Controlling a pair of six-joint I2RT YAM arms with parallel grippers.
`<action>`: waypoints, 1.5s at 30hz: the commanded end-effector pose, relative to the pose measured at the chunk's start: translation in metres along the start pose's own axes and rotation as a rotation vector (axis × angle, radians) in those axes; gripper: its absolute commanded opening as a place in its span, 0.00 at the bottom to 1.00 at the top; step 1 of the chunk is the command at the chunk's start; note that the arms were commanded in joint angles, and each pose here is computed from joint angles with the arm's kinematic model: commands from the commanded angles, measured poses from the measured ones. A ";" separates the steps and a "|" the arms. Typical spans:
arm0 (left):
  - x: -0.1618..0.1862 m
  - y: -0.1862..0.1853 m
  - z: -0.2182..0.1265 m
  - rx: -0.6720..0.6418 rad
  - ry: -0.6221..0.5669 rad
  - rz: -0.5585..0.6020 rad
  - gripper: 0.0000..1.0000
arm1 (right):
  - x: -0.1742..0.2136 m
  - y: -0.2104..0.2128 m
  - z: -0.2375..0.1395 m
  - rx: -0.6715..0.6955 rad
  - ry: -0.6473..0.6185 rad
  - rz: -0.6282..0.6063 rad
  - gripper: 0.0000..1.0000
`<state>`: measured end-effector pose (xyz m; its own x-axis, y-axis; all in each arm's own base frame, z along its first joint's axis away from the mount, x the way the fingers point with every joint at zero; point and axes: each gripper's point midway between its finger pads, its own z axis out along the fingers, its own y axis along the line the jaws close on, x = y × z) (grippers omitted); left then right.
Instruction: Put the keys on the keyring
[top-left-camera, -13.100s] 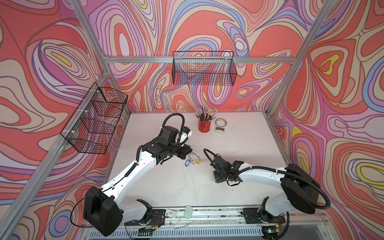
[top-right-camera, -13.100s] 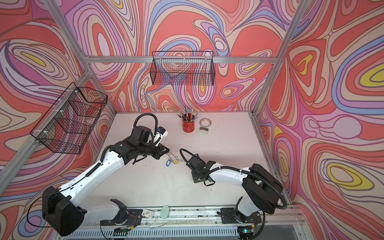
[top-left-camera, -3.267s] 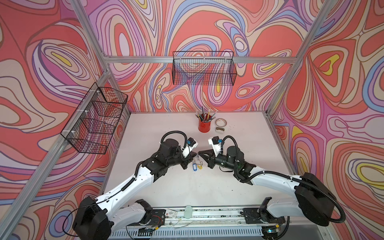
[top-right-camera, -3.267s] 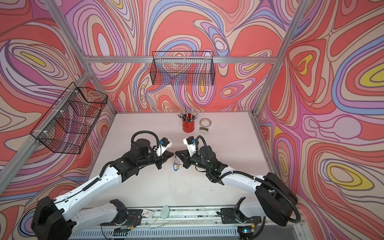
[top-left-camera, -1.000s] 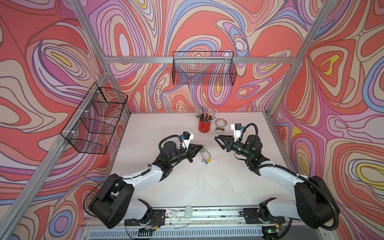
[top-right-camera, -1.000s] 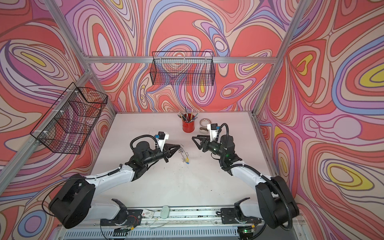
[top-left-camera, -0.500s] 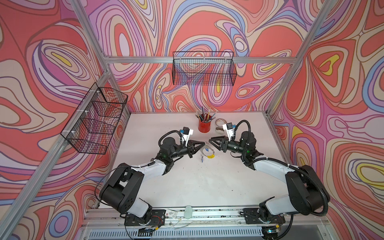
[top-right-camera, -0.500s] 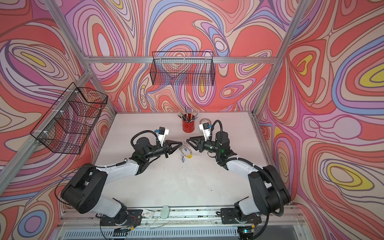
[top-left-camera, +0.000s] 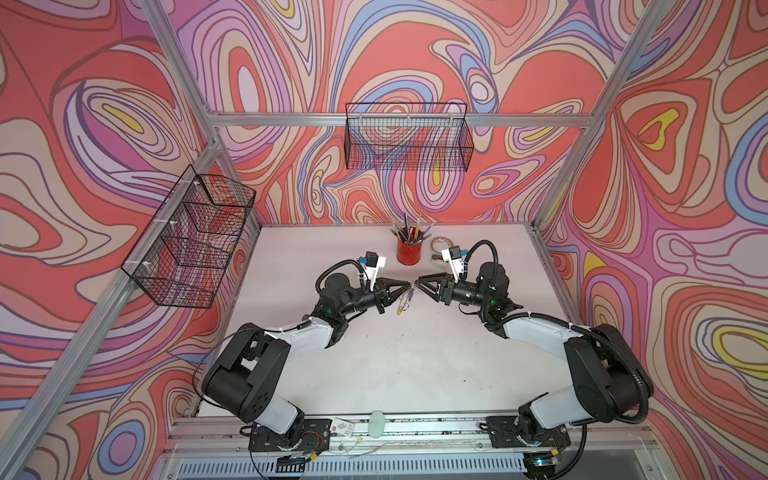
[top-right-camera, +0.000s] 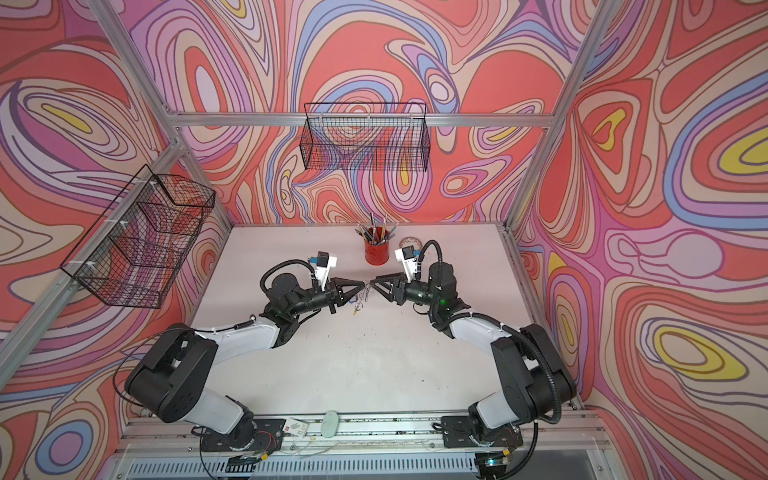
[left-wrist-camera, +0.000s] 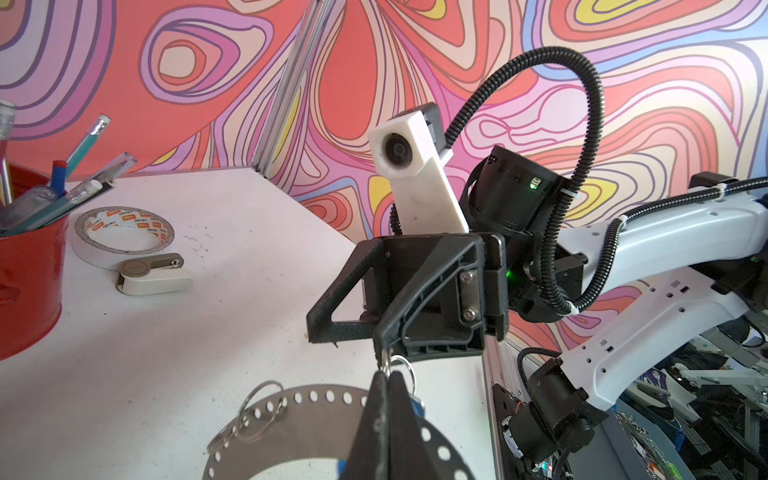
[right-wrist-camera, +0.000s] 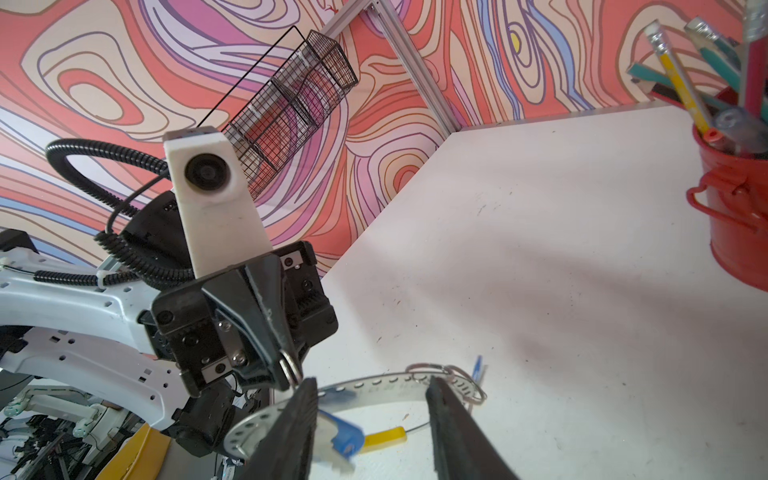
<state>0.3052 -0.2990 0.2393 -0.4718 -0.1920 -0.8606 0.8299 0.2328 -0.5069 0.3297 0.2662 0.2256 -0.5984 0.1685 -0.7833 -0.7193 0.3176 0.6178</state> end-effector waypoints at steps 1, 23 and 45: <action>-0.018 -0.007 0.003 0.039 -0.046 0.039 0.00 | 0.006 0.012 0.004 -0.067 0.019 -0.008 0.46; -0.018 -0.011 0.003 0.062 -0.047 0.031 0.00 | -0.022 0.014 -0.011 0.000 -0.046 -0.063 0.52; -0.022 -0.011 0.005 0.081 -0.064 0.018 0.00 | 0.006 0.014 0.012 -0.056 0.053 -0.032 0.27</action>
<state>0.3076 -0.3005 0.2364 -0.5109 -0.2060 -0.8346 0.8118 0.2038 -0.5473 0.3212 0.2785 0.2268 -0.5971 0.1193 -0.7932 -0.7437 0.2882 0.6032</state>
